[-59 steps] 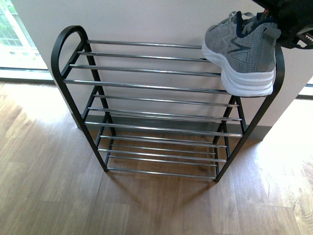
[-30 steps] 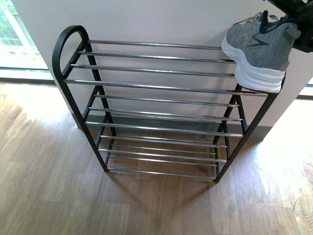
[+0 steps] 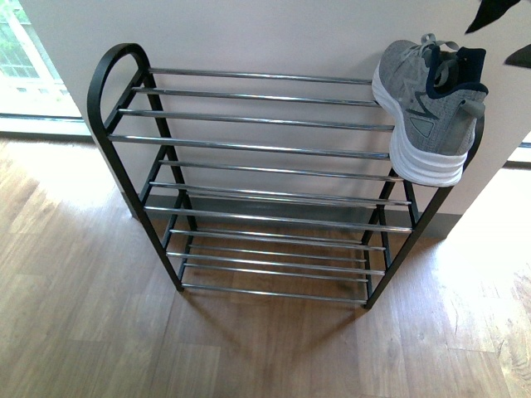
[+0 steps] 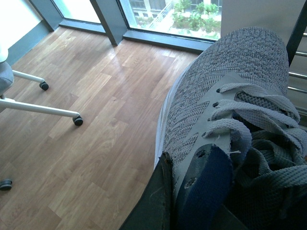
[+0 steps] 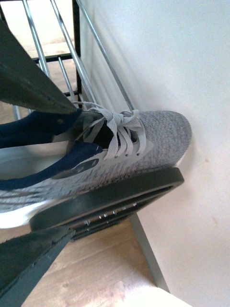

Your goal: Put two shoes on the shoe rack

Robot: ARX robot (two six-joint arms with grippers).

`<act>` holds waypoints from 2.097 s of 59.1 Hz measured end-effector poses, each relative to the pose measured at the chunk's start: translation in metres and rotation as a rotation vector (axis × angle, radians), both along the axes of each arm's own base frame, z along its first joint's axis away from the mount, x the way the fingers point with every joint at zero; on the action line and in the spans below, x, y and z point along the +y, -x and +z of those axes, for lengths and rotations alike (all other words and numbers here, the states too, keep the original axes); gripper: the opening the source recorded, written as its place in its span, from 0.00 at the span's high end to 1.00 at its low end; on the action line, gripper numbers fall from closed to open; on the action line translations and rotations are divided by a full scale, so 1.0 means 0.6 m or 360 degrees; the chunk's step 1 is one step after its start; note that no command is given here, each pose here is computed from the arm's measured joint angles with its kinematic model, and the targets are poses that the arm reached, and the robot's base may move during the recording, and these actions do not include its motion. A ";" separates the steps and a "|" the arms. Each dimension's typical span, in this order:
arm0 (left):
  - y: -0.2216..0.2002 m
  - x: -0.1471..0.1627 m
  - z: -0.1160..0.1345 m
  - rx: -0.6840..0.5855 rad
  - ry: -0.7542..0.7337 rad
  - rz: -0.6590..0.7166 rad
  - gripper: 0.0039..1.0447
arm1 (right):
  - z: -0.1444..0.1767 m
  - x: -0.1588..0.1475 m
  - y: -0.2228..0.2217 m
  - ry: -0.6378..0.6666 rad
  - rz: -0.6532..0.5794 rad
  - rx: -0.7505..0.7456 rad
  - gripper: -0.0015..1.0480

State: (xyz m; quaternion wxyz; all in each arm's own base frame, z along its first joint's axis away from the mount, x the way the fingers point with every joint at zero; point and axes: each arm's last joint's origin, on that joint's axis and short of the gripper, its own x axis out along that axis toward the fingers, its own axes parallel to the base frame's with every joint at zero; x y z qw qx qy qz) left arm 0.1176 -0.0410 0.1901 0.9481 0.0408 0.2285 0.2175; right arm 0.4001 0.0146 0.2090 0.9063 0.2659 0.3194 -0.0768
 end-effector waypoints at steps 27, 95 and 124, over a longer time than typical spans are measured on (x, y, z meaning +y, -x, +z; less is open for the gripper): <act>0.000 0.000 0.000 0.0002 0.0003 -0.0004 0.99 | 0.037 -0.056 0.142 0.0767 0.0233 -0.0976 0.43; 0.000 0.000 0.000 0.0002 0.0003 -0.0004 0.99 | -0.074 -0.025 0.425 0.0866 0.0251 -0.1039 0.99; 0.000 0.000 0.000 0.0002 0.0003 -0.0004 0.99 | -0.061 -0.025 0.457 0.0870 0.0240 -0.1076 0.99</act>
